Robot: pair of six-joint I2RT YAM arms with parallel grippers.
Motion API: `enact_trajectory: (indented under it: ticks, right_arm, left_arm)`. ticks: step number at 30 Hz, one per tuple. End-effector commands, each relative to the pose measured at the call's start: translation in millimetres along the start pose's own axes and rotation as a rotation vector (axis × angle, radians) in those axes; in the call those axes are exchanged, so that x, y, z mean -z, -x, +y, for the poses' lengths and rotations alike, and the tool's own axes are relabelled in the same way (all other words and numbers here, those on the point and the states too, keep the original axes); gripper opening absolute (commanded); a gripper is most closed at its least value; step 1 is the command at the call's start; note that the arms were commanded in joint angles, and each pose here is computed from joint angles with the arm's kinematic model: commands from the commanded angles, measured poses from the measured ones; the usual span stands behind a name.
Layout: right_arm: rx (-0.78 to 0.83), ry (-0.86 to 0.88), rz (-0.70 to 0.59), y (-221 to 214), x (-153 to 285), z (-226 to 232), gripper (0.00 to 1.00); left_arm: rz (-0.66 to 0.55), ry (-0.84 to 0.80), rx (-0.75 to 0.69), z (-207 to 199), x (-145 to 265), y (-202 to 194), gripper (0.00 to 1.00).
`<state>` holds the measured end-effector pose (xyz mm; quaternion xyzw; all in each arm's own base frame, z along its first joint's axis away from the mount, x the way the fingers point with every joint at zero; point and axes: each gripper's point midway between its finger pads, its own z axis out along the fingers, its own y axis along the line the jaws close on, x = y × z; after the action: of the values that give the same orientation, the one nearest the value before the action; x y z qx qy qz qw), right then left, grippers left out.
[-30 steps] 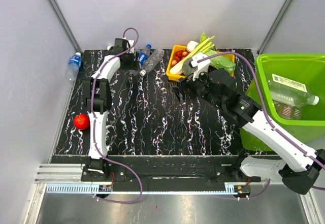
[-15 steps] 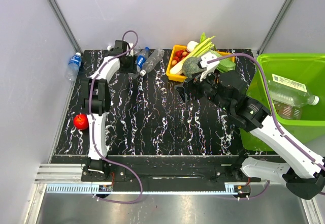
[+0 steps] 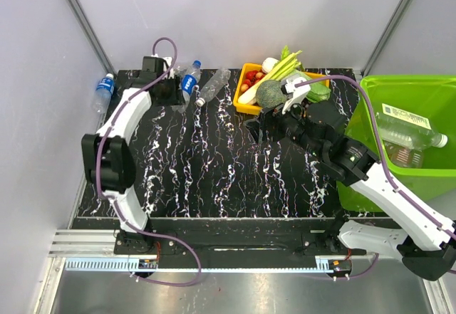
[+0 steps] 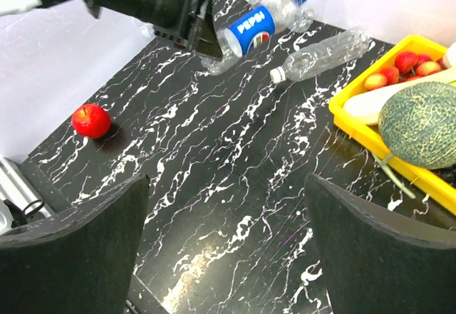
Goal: Put the plastic bottles in the bin
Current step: Pick up the plastic bottle at the center of the board, then place the plastic bottle in the trash bin.
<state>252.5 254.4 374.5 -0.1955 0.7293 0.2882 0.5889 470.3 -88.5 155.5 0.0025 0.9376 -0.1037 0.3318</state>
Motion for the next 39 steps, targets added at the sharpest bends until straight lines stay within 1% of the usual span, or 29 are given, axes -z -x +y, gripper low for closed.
enact_trajectory:
  ticks: [1,4,6,9,16,17,20,23,29,33,34,35,36,38,39]
  right_arm:
    - [-0.091,0.004,-0.061,12.7,7.9,4.4,0.95]
    - [-0.14,-0.016,-0.087,14.9,8.9,2.0,0.96]
    - [-0.18,-0.027,-0.104,15.0,6.6,0.7,0.97]
    - [-0.243,-0.01,-0.131,15.3,0.8,4.5,0.96]
    - [-0.393,0.018,-0.175,8.3,-20.2,10.5,0.97]
    - [-0.424,0.031,-0.213,14.9,-22.6,12.2,0.97]
    - [-0.473,0.066,-0.251,15.9,-33.1,17.0,0.97]
    - [-0.48,0.126,-0.27,16.9,-43.3,26.6,0.97]
    - [-0.503,0.2,-0.258,9.9,-69.6,41.2,0.97]
    - [-0.53,0.222,-0.239,8.0,-85.3,48.0,0.96]
    - [-0.531,0.227,-0.228,6.5,-89.8,50.3,0.94]
    - [-0.534,0.229,-0.227,8.1,-92.1,51.7,0.89]
    - [-0.527,0.257,-0.209,6.3,-93.8,57.5,0.83]
    - [-0.528,0.271,-0.225,11.2,-94.6,59.6,0.72]
    - [-0.531,0.273,-0.245,14.2,-94.3,58.8,0.63]
  left_arm:
    - [-0.136,-0.139,0.028,-35.5,57.7,18.8,0.19]
    - [-0.188,-0.273,0.026,-64.2,93.7,11.0,0.19]
    - [-0.239,-0.378,-0.001,-86.8,118.5,6.7,0.19]
    - [-0.285,-0.533,-0.055,-117.8,152.8,-12.4,0.19]
    - [-0.364,-0.787,-0.101,-150.1,214.0,-58.7,0.19]
    - [-0.37,-0.831,-0.109,-154.5,220.6,-64.6,0.19]
    - [-0.374,-0.91,-0.132,-160.8,234.0,-81.3,0.2]
    - [-0.377,-0.931,-0.152,-161.6,237.4,-91.3,0.2]
    - [-0.386,-1.007,-0.191,-170.9,249.4,-107.2,0.21]
    - [-0.389,-1.012,-0.208,-170.7,247.2,-115.6,0.21]
    - [-0.386,-1.01,-0.205,-169.7,245.6,-117.4,0.21]
    - [-0.375,-1.006,-0.199,-168.7,242.3,-120.1,0.21]
    - [-0.365,-1.006,-0.197,-168.5,240.9,-122.5,0.21]
    - [-0.357,-1.0,-0.199,-167.7,239.7,-124.5,0.22]
    - [-0.352,-0.994,-0.199,-166.9,238.9,-125.7,0.24]
